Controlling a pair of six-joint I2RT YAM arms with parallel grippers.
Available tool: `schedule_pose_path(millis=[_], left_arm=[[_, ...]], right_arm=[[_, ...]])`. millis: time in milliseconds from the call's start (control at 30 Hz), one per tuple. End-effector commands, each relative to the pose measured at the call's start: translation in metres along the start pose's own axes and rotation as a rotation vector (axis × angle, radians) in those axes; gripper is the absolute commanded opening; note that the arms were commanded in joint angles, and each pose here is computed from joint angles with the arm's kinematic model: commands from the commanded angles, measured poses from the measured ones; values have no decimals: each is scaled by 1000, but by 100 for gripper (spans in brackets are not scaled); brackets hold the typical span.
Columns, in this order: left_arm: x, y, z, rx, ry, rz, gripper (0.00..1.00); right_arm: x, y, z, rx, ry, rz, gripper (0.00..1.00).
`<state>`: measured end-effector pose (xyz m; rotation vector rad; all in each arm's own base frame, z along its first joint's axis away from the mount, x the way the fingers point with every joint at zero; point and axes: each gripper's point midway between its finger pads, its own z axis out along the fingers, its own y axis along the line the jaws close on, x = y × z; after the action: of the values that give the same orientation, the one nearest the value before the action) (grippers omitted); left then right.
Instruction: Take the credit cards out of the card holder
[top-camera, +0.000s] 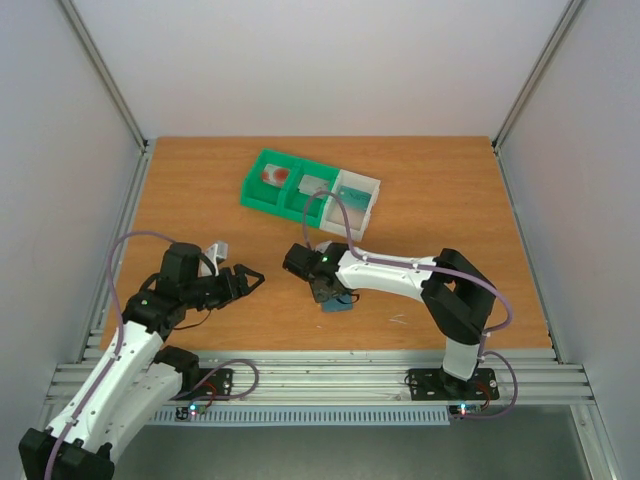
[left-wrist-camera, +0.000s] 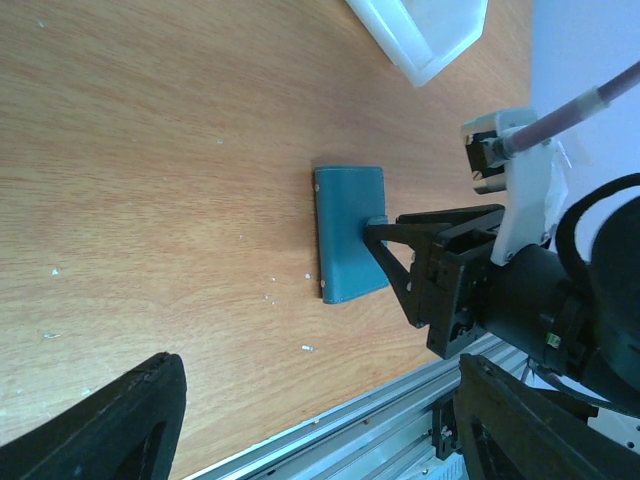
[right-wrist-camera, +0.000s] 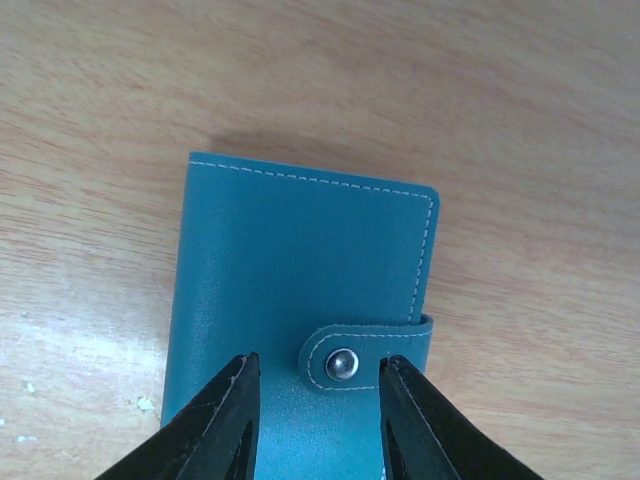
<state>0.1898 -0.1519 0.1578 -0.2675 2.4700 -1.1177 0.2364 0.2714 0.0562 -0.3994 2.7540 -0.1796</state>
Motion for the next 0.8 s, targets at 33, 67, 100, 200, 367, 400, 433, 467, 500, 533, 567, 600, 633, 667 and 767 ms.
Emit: schedule_pose_path(millis=[33,67,100,200,367,400,433,467,500,533,567,600,633,667,767], left_arm=[[-4,-4,2,28,-20,22,74],[-3,-4,2,25,-19,20,74],[-3,-3,2,25,-20,21,74],[-3,-3,3,25,-20,15,74],[-4,-4,1,24,-21,17,74],[-4,-4,1,23,-22,18,74],[-4,-4,1,22,-24,20,74],[-4,-4,0,23,-26,21,74],[-4,-4,0,22,-27,20,74],[-4,-4,0,22,-26,20,74],[-4,-4,0,21,-26,19,74],[-3,-4,0,20,-24,19,74],[-4,-4,0,21,-25,18,73],[-3,-5,-1,25,-24,19,73],[-3,-7,-5,27,-34,21,72]], right_arm=[[9,-8,19,51,37,-10,37],[11,-9,23,53,47,-9,37],[12,-11,26,58,55,-7,38],[18,-15,37,89,76,-3,40],[26,-20,48,116,95,2,31],[26,-21,49,115,95,5,28],[28,-21,50,113,96,6,25],[28,-22,50,113,96,8,22],[28,-22,51,111,96,12,19],[28,-23,52,111,96,16,17],[29,-24,54,111,98,18,15],[29,-25,55,110,99,23,13],[30,-26,56,109,100,26,11],[30,-27,56,109,99,28,10],[28,-28,55,107,81,37,4]])
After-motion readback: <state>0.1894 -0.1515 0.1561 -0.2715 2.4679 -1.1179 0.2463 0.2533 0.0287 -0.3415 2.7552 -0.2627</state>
